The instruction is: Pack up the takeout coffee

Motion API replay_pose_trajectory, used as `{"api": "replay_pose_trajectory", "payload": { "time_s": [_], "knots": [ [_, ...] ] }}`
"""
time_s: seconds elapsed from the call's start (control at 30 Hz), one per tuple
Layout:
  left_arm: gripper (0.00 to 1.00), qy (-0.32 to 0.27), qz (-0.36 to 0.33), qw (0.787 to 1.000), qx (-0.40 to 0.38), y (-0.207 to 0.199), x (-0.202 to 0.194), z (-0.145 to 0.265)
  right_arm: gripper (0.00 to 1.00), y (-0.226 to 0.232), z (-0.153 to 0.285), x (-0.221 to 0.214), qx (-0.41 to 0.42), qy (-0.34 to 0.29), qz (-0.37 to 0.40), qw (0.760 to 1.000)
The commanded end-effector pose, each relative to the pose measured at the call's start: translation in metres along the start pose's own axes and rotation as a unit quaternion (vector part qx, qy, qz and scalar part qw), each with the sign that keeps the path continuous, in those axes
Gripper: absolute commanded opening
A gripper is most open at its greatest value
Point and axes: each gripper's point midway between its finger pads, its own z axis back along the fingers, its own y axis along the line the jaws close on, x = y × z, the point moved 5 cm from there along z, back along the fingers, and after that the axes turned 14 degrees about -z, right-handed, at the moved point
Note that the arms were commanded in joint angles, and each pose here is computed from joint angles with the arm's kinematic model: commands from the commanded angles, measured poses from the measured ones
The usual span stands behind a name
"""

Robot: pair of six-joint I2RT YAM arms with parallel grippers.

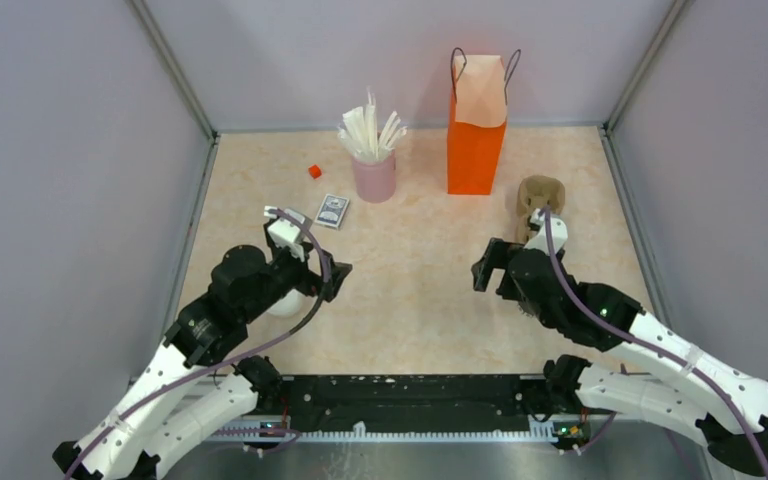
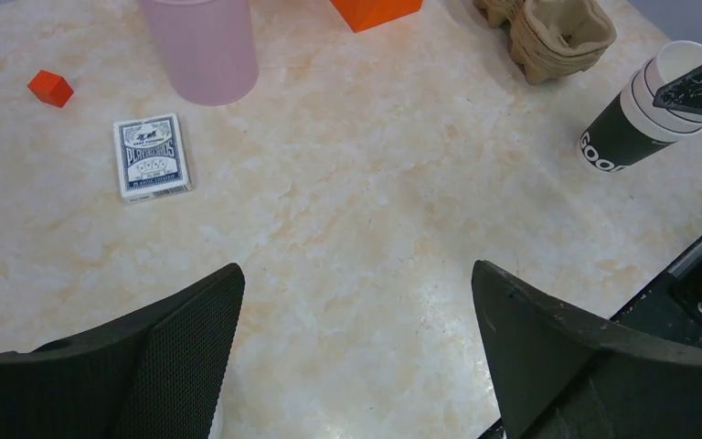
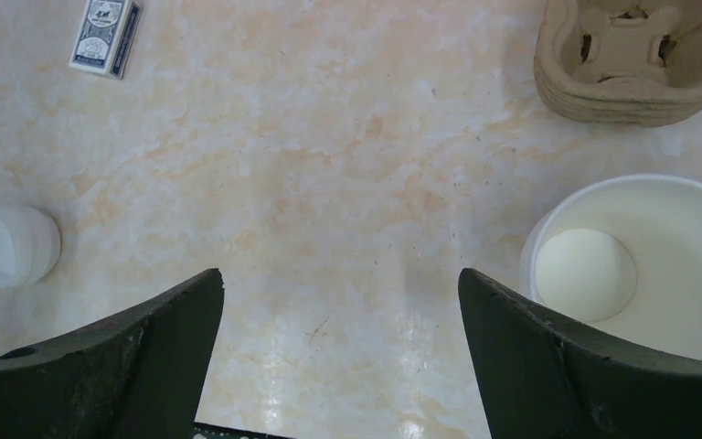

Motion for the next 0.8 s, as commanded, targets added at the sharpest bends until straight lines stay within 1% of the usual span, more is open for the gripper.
{"api": "replay_pose_trajectory", "payload": {
  "time_s": [0.0, 0.17, 0.27, 0.33, 0.4, 0.47, 0.57, 0.67, 0.77],
  "knots": [
    [0.99, -0.027, -0.011, 1.000, -0.004, 0.000, 0.005, 0.000, 0.97, 0.007, 0.007, 0.016, -0.004, -0.028, -0.032, 0.999],
    [0.99, -0.032, -0.030, 0.999, -0.003, 0.000, -0.006, -0.004, 0.96, 0.006, 0.008, 0.017, -0.006, -0.034, -0.049, 0.998],
    [0.99, -0.049, -0.028, 0.998, 0.000, 0.000, -0.006, -0.004, 0.91, 0.004, 0.012, 0.022, -0.015, -0.042, -0.067, 0.997],
    [0.99, -0.048, -0.021, 0.999, 0.004, 0.001, -0.002, 0.000, 0.87, -0.002, 0.018, 0.026, -0.033, -0.047, -0.080, 0.995],
    [0.99, -0.039, -0.012, 0.999, 0.015, 0.004, -0.002, 0.003, 0.78, -0.007, 0.026, 0.033, -0.054, -0.055, -0.098, 0.992],
    [0.99, -0.035, 0.001, 0.999, 0.027, 0.006, -0.004, 0.002, 0.71, -0.011, 0.035, 0.044, -0.076, -0.074, -0.125, 0.986],
    [0.99, -0.033, 0.028, 0.999, 0.025, 0.003, -0.007, 0.000, 0.56, -0.025, 0.051, 0.064, -0.131, -0.123, -0.159, 0.971],
    [0.99, -0.030, 0.040, 0.999, 0.017, 0.000, -0.012, -0.005, 0.52, -0.038, 0.067, 0.085, -0.185, -0.170, -0.162, 0.954],
    [0.99, -0.023, 0.039, 0.999, 0.014, -0.002, -0.018, -0.007, 0.51, -0.041, 0.067, 0.095, -0.223, -0.165, -0.141, 0.950]
  ]
}}
